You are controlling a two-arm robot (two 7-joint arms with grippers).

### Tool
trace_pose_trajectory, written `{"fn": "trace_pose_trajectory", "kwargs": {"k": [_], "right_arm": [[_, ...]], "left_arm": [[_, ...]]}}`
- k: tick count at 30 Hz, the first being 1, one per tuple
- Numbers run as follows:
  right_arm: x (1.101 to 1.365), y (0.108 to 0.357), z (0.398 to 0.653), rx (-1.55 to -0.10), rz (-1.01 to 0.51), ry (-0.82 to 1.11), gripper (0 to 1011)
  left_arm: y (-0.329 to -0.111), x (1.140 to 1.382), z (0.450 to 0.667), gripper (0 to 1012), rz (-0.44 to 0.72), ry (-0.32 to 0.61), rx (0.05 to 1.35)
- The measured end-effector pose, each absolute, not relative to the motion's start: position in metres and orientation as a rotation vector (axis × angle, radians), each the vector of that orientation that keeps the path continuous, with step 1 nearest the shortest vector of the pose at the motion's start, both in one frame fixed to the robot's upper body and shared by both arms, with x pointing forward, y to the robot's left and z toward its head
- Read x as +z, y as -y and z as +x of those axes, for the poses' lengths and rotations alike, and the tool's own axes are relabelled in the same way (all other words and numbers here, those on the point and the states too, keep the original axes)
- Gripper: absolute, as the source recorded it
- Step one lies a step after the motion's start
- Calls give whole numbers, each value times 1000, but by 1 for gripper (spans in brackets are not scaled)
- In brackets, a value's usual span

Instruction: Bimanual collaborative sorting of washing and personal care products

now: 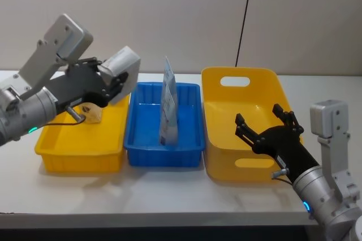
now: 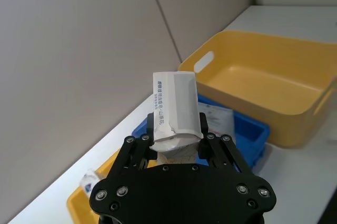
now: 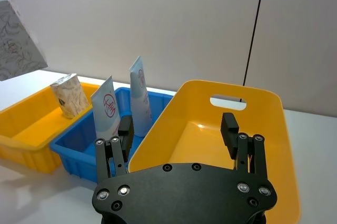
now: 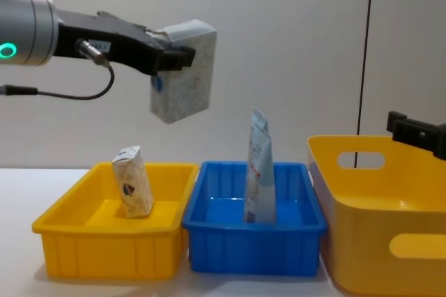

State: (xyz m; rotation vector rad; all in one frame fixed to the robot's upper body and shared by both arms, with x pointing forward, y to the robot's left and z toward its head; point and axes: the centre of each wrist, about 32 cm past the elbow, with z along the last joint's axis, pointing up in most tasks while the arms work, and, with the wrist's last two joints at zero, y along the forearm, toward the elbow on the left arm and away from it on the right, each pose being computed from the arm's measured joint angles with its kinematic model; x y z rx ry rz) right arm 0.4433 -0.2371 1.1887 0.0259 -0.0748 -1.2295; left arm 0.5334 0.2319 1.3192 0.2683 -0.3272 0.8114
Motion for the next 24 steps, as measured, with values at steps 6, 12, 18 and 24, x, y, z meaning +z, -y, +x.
{"fn": "trace_pose_trajectory", "kwargs": {"k": [6,12,18,24], "right_arm": [[1189,237,443,-1229,26,75,1000],[1189,237,443,-1230,26,75,1000],[1189,237,443,-1229,26,75,1000],[1189,237,443,-1230,26,75,1000]], "left_arm": [[-230,1326,536,365,243,329,717],[-227,1330,540,365,217,325,617],[-222,1332,544,364,191,320,520],[-216,1331,546,365,167,311,432]]}}
